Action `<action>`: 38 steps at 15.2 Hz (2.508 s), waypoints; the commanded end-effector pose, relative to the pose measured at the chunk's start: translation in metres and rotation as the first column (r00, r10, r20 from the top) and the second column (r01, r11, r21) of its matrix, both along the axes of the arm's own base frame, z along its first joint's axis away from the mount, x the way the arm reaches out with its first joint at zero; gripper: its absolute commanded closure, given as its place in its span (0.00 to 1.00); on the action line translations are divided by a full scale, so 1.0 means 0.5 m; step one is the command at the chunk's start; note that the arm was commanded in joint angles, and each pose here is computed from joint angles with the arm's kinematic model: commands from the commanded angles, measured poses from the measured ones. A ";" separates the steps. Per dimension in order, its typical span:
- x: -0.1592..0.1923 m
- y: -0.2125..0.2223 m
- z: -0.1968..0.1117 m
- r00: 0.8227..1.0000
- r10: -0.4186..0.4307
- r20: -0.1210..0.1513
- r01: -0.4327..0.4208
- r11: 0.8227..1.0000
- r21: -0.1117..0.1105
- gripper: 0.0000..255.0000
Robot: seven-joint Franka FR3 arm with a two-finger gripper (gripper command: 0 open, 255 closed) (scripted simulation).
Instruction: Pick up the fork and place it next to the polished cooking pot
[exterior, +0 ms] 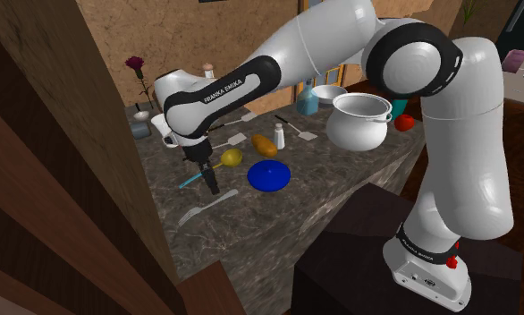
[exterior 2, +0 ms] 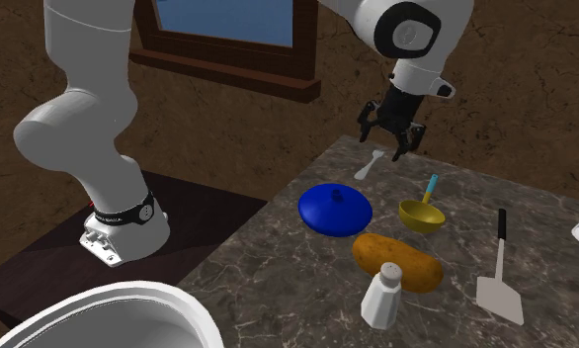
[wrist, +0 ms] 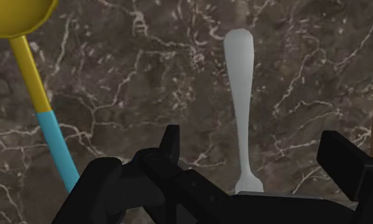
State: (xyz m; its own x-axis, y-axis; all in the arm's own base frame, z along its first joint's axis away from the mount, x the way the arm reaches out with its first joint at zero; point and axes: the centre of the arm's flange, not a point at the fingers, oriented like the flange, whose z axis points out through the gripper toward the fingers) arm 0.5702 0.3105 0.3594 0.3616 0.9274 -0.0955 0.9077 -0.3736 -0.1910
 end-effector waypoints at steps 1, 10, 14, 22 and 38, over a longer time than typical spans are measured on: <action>0.004 0.052 -0.022 0.997 0.070 -0.012 -0.070 0.998 0.001 0.00; -0.014 0.054 -0.103 0.997 0.076 -0.013 -0.076 0.997 0.001 0.00; -0.014 0.054 -0.103 0.997 0.076 -0.013 -0.076 0.997 0.001 0.00; -0.014 0.054 -0.103 0.997 0.076 -0.013 -0.076 0.997 0.001 1.00; -0.014 0.054 0.013 0.997 0.076 -0.013 -0.076 0.997 0.001 1.00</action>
